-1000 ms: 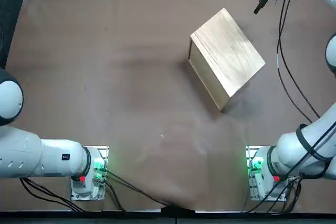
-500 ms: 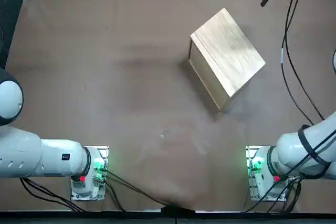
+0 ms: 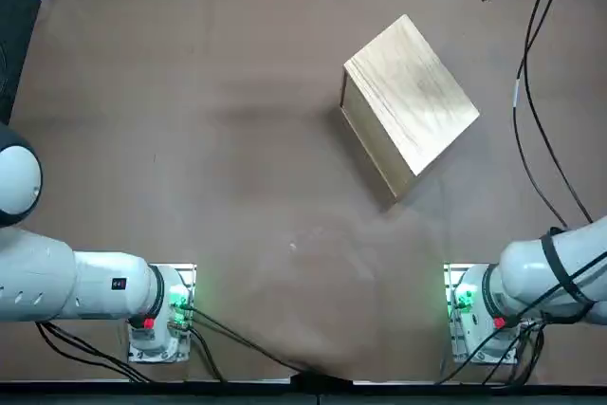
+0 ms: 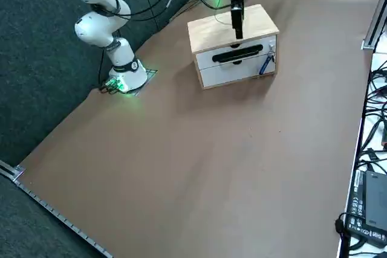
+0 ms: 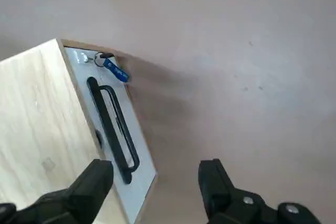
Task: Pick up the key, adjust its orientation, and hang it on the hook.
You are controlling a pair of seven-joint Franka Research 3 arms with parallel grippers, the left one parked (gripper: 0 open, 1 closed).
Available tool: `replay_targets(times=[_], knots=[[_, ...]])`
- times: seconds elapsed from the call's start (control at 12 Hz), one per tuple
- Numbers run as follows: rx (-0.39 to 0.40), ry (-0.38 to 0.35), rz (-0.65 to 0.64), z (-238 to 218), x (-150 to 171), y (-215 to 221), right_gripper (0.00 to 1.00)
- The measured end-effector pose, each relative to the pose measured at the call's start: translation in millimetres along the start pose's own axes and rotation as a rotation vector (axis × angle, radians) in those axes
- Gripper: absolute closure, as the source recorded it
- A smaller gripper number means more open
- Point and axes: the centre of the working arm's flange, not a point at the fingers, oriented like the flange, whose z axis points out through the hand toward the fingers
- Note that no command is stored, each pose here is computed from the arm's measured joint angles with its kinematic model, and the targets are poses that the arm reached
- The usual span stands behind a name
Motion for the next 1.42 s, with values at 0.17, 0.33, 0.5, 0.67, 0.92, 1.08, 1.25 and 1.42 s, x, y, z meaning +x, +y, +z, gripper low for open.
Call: replay_targets(times=[0.17, 0.33, 0.5, 0.67, 0.92, 1.08, 1.25, 1.42], knots=[[-0.021, -0.005, 0.072, -15, -8, -6, 0.0], [-0.04, -0.011, 0.144, -26, -15, -16, 0.0], [-0.055, -0.017, 0.186, -34, -19, -28, 0.0], [-0.067, -0.014, 0.227, -43, -19, -33, 0.0], [-0.077, 0.0, 0.272, -63, -22, -31, 0.0], [-0.079, 0.007, 0.285, -70, -23, -27, 0.0], [-0.087, 0.005, 0.298, -71, -24, -24, 0.0], [-0.096, 0.003, 0.309, -70, -24, -25, 0.0]])
